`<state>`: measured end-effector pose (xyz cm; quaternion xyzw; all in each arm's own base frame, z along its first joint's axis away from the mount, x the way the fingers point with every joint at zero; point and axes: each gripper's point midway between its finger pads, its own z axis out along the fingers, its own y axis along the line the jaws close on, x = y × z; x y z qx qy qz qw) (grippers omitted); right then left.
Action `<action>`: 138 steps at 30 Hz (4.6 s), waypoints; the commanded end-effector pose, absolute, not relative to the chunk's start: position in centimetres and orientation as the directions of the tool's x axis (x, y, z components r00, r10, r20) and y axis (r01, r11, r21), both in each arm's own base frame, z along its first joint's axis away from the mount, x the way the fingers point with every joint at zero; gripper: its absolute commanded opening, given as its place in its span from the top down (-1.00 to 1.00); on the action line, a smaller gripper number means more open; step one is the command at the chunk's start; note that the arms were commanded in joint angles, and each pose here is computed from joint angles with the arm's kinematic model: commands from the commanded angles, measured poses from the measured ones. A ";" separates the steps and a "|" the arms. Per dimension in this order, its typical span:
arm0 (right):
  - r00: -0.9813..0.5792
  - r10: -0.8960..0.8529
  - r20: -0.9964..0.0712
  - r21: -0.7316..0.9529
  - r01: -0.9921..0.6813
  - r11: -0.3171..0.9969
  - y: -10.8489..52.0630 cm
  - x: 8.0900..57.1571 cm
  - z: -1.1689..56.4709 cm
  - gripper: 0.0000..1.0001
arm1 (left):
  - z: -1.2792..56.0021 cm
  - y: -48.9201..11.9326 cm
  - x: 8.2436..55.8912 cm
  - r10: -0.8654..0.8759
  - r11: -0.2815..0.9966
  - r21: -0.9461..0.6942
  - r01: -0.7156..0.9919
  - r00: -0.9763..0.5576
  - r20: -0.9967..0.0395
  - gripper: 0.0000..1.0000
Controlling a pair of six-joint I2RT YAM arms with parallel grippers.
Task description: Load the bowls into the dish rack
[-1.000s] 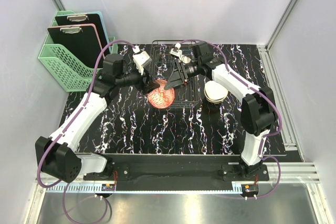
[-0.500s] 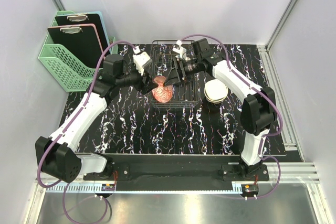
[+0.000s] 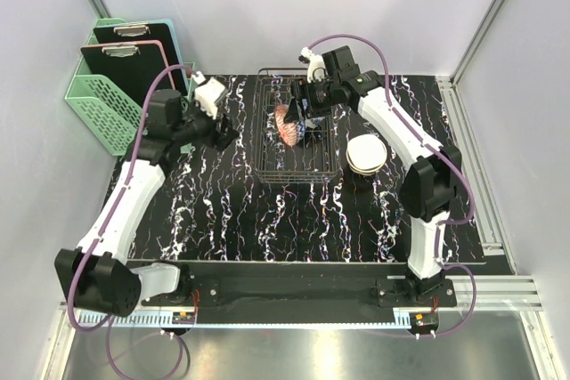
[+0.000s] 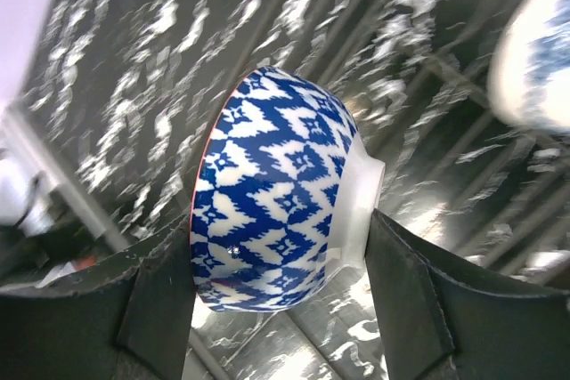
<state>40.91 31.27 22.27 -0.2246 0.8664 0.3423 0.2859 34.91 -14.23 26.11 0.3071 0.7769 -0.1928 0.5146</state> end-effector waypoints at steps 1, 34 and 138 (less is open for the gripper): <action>-0.620 -0.158 -0.769 0.294 -0.562 0.773 30.1 45.1 26.0 1.00 | 27.8 -11.5 34.8 0.287 0.787 0.081 0.611 -0.246 -0.926 -0.43; -0.276 -0.349 -0.896 -0.200 -0.449 0.871 34.8 53.0 26.7 1.00 | 22.2 -6.0 31.9 0.283 0.851 0.062 0.522 -0.357 -0.890 -0.43; -0.230 -0.508 -0.830 -0.419 -0.343 0.841 38.0 51.3 21.4 -0.90 | 21.5 -4.5 30.3 0.217 0.855 -0.012 0.518 -0.379 -0.900 -0.92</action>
